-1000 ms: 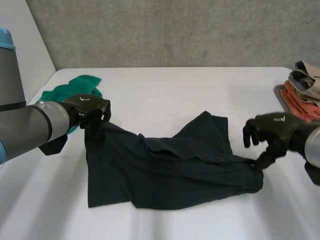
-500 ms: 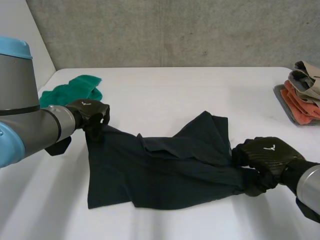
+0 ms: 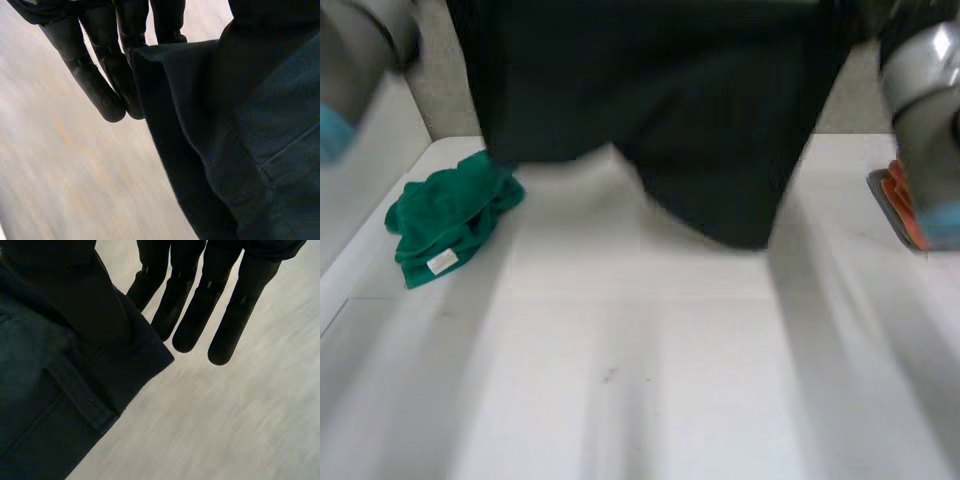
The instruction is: Fold the laundry.
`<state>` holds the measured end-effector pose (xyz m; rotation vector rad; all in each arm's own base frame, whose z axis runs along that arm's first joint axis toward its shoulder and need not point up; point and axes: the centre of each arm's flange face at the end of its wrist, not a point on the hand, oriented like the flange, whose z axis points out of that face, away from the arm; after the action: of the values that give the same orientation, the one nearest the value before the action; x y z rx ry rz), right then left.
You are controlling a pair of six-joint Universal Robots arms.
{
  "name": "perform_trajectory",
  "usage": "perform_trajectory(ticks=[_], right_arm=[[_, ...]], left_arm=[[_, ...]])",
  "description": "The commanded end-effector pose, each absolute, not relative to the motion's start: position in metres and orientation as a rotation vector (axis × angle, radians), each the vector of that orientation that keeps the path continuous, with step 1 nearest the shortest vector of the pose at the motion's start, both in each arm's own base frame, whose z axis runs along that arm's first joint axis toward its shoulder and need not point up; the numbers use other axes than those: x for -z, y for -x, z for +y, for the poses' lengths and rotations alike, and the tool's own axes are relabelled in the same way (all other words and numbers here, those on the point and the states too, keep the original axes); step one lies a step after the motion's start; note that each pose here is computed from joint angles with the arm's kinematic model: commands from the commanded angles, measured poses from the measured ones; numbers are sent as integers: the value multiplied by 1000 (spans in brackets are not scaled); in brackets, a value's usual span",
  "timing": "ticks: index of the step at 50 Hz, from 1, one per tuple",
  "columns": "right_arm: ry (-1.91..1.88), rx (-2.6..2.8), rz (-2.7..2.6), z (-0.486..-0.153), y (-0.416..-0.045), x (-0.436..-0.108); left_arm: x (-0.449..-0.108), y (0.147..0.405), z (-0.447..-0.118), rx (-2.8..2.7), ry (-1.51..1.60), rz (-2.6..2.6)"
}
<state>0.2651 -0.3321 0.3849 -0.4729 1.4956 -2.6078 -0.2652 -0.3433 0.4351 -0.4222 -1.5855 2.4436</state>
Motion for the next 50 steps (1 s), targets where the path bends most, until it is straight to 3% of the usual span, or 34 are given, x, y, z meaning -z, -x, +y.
perform_trajectory(ticks=[1, 4, 11, 14, 17, 20, 24, 28, 33, 39, 43, 50], right_arm=[[226, 2730, 1135, -334, -263, -448], [276, 2686, 1191, -335, -268, -441], [465, 2503, 1417, -343, -287, -392], [581, 2347, 1617, -344, -296, -341], [646, 2246, 1756, -343, -297, -304], [730, 2100, 1934, -339, -294, -249], [862, 1894, 2152, -326, -283, -175], [961, 1786, 2247, -311, -275, -145], [1038, 1759, 2259, -297, -270, -148], [1139, 1689, 2276, -269, -259, -181], [1326, 1560, 2352, -243, -240, -212], [1729, 1143, 2436, -205, -212, -227]], left_arm=[[-501, 250, -327, -2589, 141, -1069], [-486, 253, -332, -2566, 170, -1125], [-409, 259, -363, -2458, 259, -1451], [-353, 263, -374, -2361, 309, -1657], [-318, 263, -377, -2297, 346, -1784], [-250, 259, -374, -2161, 437, -2026], [-196, 253, -362, -2023, 548, -2218], [-176, 251, -342, -1948, 669, -2306], [-184, 248, -319, -1936, 786, -2320], [-206, 240, -288, -1888, 913, -2359], [-221, 232, -243, -1709, 1147, -2438], [-221, 225, -170, -1215, 1589, -2482]])
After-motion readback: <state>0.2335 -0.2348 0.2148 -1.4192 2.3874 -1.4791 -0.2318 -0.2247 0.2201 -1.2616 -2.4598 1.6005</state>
